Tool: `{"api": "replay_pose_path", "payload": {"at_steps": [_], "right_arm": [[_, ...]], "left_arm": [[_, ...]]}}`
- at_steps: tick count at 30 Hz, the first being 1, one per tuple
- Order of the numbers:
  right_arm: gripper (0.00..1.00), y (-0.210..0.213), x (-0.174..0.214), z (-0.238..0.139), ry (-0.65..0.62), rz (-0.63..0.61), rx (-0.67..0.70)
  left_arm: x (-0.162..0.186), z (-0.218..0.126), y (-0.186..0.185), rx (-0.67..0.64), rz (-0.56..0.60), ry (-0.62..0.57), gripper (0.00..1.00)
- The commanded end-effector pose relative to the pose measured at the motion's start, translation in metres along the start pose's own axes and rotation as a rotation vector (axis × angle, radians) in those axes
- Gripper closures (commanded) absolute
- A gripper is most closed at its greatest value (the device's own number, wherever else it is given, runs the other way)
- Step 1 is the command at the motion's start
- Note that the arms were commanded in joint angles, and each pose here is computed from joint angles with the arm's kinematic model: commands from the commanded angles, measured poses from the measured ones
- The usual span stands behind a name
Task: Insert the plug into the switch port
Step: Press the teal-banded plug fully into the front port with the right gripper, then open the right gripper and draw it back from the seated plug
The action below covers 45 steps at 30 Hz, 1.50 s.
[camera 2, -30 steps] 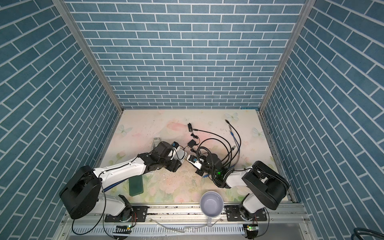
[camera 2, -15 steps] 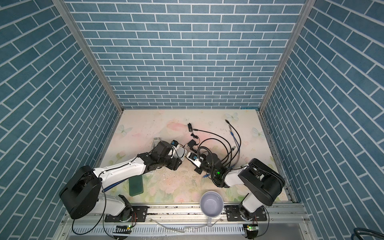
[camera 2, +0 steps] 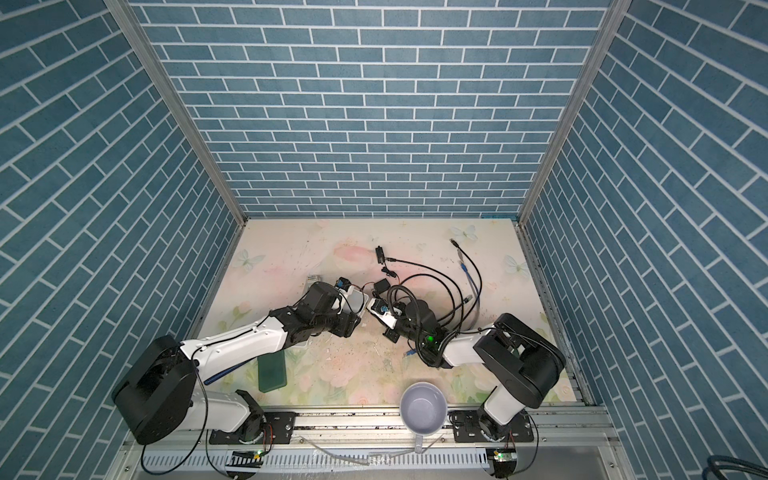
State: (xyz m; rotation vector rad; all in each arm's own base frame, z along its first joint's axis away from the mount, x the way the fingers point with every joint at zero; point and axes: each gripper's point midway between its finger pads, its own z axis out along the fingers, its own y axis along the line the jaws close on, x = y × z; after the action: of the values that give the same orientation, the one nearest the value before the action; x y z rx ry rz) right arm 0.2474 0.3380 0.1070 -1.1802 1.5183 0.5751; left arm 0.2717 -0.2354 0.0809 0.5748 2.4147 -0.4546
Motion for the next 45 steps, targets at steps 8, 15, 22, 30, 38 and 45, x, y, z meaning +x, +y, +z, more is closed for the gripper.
{"api": "replay_pose_path", "payload": {"at_steps": [8, 15, 22, 30, 38, 45], "right_arm": [[1.0, -0.007, -0.066, 0.025, -0.17, -0.064, -0.005], [1.0, -0.005, -0.06, 0.034, -0.158, -0.063, -0.006], [0.94, -0.011, -0.011, 0.039, -0.001, -0.032, 0.049], [0.7, -0.035, 0.003, 0.01, 0.051, -0.005, 0.163], [0.57, -0.067, 0.021, -0.03, 0.177, 0.033, 0.265], [0.55, -0.107, 0.023, -0.061, 0.266, 0.165, 0.392]], "left_arm": [[-0.014, -0.02, -0.09, 0.363, 0.179, -0.053, 0.51], [-0.015, -0.022, -0.094, 0.372, 0.183, -0.077, 0.49], [0.014, 0.017, -0.027, 0.061, 0.066, 0.1, 0.49], [0.022, 0.038, 0.01, -0.059, -0.036, 0.178, 0.47], [0.03, 0.041, 0.055, -0.233, -0.111, 0.216, 0.42], [0.032, 0.047, 0.067, -0.301, -0.104, 0.226, 0.16]]}}
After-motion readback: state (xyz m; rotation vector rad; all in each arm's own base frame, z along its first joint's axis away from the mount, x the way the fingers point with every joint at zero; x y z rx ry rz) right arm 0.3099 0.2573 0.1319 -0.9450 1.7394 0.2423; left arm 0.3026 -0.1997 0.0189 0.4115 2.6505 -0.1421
